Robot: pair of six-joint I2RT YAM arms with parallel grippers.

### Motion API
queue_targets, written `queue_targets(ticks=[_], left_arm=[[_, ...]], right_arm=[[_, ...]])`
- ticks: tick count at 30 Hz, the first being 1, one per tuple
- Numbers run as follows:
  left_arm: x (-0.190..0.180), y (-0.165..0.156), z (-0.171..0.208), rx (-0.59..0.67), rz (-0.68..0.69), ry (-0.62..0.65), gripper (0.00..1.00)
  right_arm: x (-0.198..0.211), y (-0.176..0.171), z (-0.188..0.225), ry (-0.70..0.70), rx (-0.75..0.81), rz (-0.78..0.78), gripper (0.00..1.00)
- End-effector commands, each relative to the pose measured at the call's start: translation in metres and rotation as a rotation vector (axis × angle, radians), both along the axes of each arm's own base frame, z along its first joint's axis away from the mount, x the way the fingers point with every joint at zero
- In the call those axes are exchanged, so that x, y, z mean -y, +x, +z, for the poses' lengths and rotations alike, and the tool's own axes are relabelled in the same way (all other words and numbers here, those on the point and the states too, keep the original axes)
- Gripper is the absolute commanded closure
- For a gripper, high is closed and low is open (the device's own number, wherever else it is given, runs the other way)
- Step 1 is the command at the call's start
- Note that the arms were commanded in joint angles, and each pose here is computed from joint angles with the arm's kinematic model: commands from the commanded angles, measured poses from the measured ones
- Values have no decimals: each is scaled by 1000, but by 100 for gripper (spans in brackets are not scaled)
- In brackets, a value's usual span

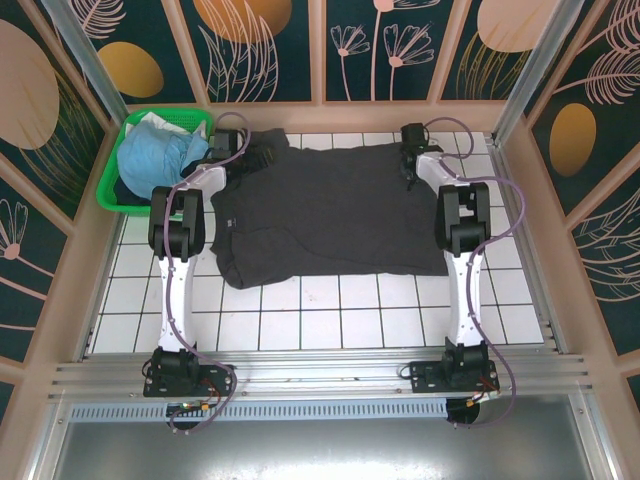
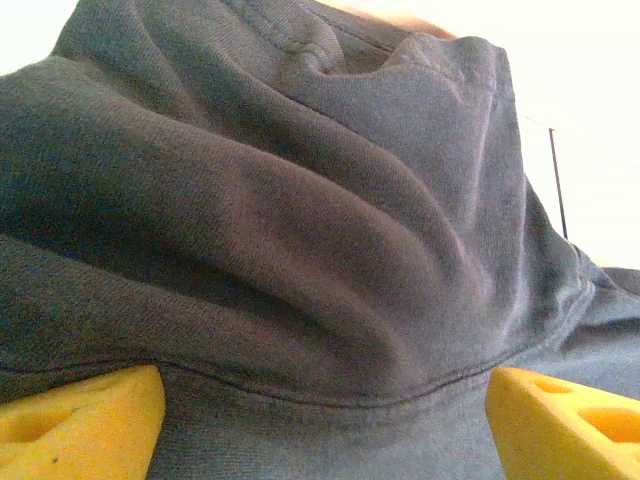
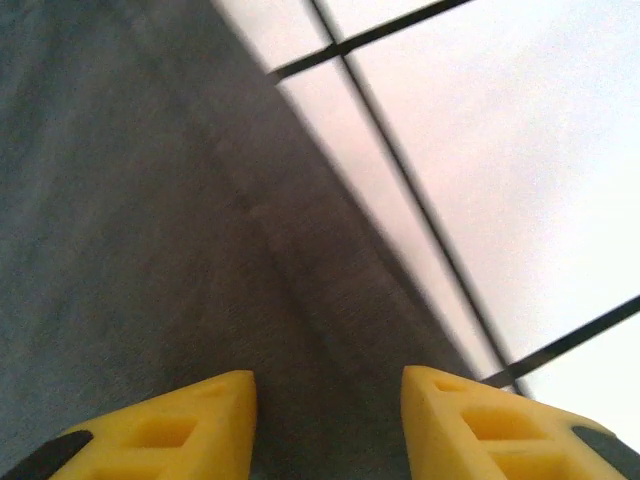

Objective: Fold and stack the t-shirts

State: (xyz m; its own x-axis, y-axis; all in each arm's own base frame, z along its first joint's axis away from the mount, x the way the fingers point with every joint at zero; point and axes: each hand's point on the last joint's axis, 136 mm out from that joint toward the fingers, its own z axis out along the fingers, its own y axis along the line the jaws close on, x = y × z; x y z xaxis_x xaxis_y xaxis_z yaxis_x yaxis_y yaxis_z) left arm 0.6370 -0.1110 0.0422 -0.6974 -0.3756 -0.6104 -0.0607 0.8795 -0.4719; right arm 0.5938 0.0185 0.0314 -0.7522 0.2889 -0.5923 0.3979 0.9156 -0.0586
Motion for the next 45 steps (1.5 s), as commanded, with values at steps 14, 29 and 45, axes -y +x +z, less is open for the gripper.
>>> queue_targets(ticks=[14,29,45], left_arm=[[12,4,16,-11,-58,-10,15],[36,-114,118,200,-133,123,2],[70,-268,4,-94,-264,423,21]], right_arm=[[81,-53,50,16,-18,-161,53],[-180,-177,77,355,247,508,42],[-51,-198,15,392,166,212,39]])
